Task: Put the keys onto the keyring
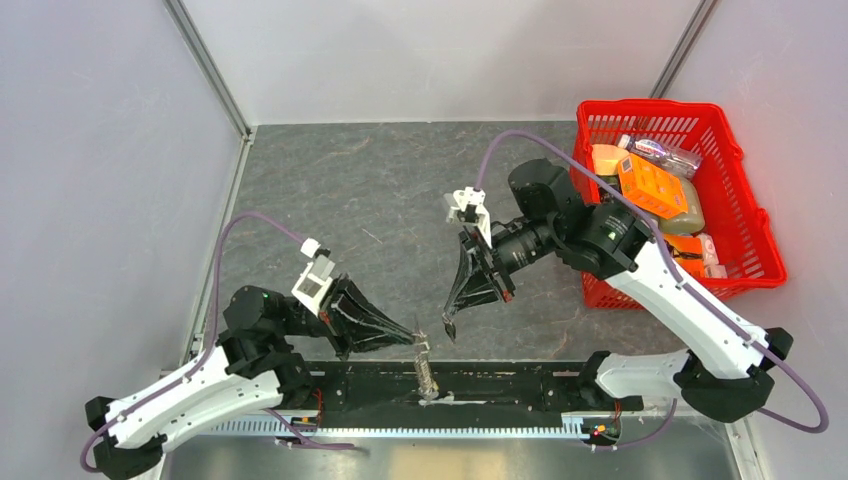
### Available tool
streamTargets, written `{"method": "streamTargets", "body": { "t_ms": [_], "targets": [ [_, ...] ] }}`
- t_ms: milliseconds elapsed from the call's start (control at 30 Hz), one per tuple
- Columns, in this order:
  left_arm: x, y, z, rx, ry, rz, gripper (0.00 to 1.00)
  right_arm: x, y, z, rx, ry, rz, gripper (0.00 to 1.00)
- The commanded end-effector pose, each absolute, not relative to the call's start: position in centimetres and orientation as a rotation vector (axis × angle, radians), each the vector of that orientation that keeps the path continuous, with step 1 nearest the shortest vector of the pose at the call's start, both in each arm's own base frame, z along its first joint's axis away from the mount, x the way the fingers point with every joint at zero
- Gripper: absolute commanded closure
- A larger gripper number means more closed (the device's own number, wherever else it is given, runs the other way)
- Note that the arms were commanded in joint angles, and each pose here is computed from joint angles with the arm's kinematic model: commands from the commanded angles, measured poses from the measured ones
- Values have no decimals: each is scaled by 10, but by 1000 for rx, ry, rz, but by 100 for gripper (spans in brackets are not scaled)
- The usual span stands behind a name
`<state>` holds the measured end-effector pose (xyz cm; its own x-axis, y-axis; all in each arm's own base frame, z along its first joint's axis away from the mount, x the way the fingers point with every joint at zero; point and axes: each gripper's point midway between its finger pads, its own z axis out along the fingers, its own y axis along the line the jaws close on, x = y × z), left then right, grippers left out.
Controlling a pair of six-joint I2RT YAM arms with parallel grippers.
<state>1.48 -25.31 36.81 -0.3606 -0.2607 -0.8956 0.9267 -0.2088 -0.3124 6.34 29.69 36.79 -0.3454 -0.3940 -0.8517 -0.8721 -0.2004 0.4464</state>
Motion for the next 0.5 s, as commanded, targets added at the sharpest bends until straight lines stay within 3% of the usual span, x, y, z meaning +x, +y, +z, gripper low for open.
{"method": "streamTargets", "body": {
  "t_ms": [0,467],
  "targets": [
    [-11,-247,389,998,964,-1841,98,46,302,390,-1603,1464,1519,100],
    [-36,-245,399,1142,803,-2001,98,21,312,396,-1749,1298,1509,100]
  ]
}}
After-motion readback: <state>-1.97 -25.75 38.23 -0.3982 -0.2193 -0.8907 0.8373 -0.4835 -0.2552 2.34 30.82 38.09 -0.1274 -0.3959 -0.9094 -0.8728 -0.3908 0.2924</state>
